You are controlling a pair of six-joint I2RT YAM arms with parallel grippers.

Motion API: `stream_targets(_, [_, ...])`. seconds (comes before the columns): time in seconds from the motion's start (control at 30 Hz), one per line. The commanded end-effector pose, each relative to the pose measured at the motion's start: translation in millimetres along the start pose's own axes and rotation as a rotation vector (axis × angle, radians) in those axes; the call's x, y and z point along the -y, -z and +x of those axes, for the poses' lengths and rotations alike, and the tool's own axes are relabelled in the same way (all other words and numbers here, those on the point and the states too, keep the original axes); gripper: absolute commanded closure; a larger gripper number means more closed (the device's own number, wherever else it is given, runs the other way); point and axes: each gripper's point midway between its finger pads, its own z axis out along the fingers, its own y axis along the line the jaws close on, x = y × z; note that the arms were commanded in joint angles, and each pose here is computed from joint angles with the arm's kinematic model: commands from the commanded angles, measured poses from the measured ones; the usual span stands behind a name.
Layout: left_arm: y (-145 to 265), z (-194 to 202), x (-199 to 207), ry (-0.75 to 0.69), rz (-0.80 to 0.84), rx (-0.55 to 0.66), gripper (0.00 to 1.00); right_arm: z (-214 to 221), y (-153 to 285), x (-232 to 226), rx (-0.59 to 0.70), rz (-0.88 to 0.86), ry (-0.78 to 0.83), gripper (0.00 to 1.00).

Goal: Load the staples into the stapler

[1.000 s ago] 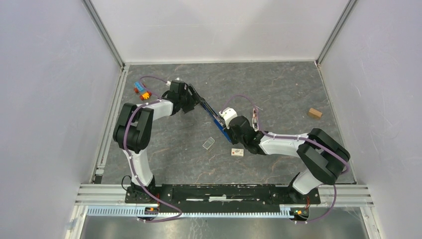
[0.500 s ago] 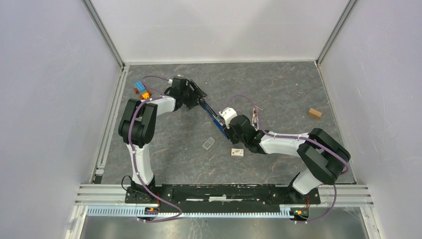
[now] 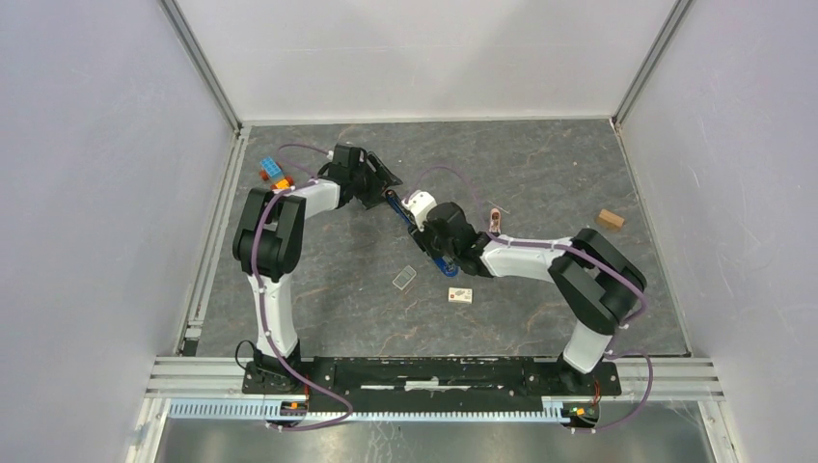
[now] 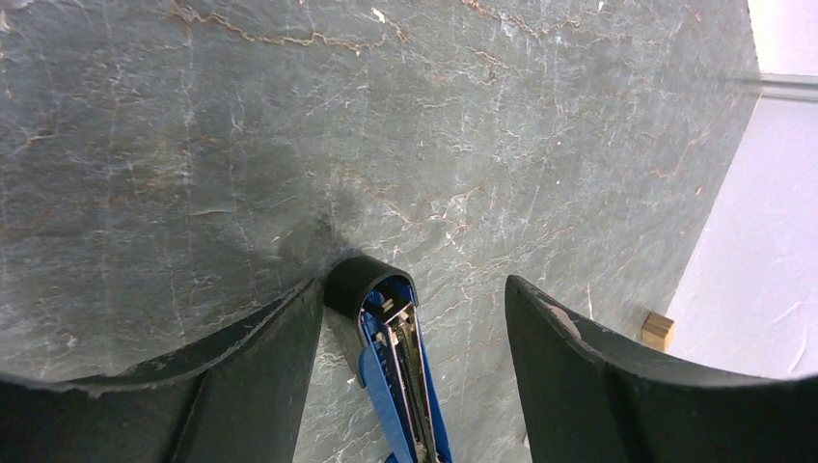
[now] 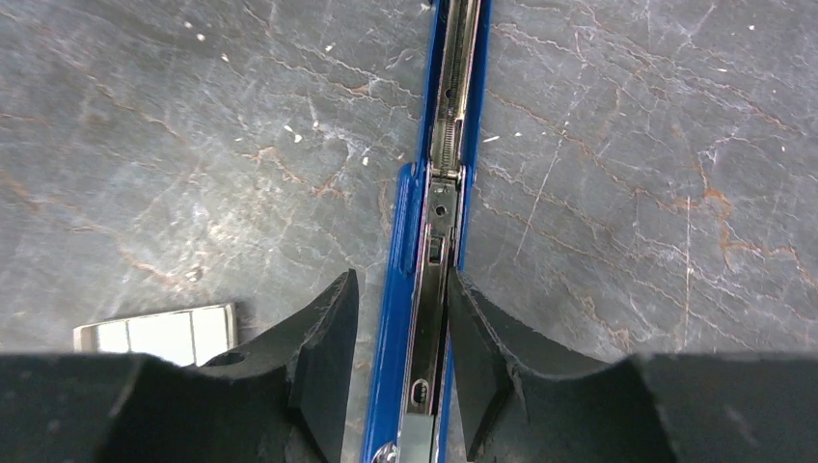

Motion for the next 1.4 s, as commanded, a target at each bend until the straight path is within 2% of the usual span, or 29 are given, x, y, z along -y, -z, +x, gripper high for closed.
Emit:
stream_targets(0.0, [-10.3,18.8,-20.7,0.093,-0.048,-0.076,0.24,-30.1,-21.4,0.5,0.084,-0.02,0.039,0.53])
stream_targets(0.1, [-6.2,20.6,-19.8,0.109,-0.037,-0.08,0.25,-34.3,-37.2,4.7,0.078,-0.006,0.041,0.5])
stream_targets(0.2, [0.7,15.6,-20.2,0.114,-0.04,-0.069,0.26,-44.2,-51.3,7.6,0.08,-0.01,0.051,0.5])
stream_targets(0.53, [27.6,-3.6,-29.5,0.103,-0.067,-0.048,0.26,-36.9,-83.6,15.2,0.043,-0.019,0.072,0.52])
stream_targets(0.77, [50.9,5.1,-35.9,0.068,-0.049,-0.039,0.26,-34.4,-96.9,13.9,0.045,-0.018,0.077,0.6])
stream_targets(0.97, [58.9,11.6,-48.0,0.077,-0.064,-0.048,0.25,-31.4,-106.8,14.8,0.019,-0.012,0.093,0.58])
stream_targets(1.07, [58.5,11.0,-45.7,0.074,-0.028,-0.05,0.25,-29.9,-107.8,15.9,0.021,-0.004,0.093,0.64])
stream_targets(1.17, [54.8,11.7,-38.2,0.07,0.033,-0.058,0.25,-32.7,-106.5,15.6,0.035,-0.005,0.089,0.8])
stream_targets(1.37, [53.7,15.9,-19.6,0.056,0.194,-0.054,0.16,-55.0,-100.2,9.5,0.121,-0.04,0.065,0.87])
